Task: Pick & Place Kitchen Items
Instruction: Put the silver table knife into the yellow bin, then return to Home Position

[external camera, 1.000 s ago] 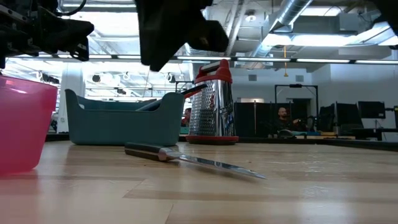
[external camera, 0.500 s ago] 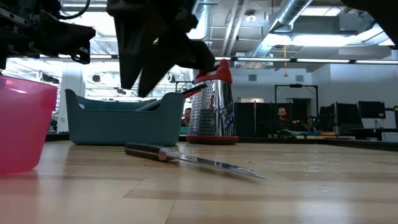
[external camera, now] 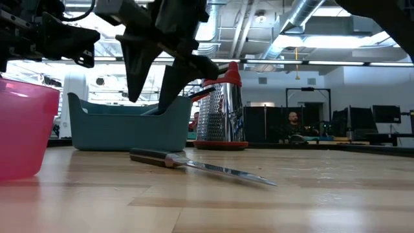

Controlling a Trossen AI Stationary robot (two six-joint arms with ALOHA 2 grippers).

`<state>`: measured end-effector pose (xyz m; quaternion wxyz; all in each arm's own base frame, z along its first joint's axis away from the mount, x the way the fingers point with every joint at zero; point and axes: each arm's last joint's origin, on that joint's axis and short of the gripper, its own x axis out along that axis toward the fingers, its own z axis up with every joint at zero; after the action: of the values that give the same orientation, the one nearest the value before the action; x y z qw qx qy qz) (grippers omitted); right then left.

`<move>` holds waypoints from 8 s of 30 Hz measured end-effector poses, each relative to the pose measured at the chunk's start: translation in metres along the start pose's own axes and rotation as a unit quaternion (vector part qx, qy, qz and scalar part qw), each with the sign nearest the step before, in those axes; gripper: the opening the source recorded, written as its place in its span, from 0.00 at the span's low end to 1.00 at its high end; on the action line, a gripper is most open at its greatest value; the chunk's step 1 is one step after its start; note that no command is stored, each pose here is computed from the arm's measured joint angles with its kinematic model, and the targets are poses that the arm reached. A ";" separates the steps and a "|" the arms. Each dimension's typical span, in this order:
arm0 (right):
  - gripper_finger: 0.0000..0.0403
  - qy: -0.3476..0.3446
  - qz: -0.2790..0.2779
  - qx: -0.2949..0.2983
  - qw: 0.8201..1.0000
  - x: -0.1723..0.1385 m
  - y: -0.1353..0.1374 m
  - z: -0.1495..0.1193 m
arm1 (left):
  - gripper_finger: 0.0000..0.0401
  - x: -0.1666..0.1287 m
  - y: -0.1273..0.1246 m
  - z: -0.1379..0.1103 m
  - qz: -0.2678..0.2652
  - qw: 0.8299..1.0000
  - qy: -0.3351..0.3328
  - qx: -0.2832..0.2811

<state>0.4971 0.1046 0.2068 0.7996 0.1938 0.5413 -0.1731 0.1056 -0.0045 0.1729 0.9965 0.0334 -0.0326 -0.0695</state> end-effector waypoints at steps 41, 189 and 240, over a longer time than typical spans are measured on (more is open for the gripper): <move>0.17 0.107 -0.058 0.005 0.993 0.070 -0.005 -0.027 | 0.01 0.001 0.000 0.001 0.000 1.000 -0.004 0.000; 0.22 0.171 0.076 -0.264 0.946 -0.087 0.012 -0.312 | 0.01 -0.015 0.000 0.034 0.016 0.983 -0.184 0.025; 0.52 -0.473 0.213 -0.029 0.855 -0.339 -0.234 -0.234 | 0.01 -0.015 0.000 0.034 0.016 0.983 -0.184 0.025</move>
<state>0.0768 0.0417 0.4153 0.9818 0.1758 0.0485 -0.0530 0.0881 -0.0041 0.2057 0.9734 0.0441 -0.2173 -0.0578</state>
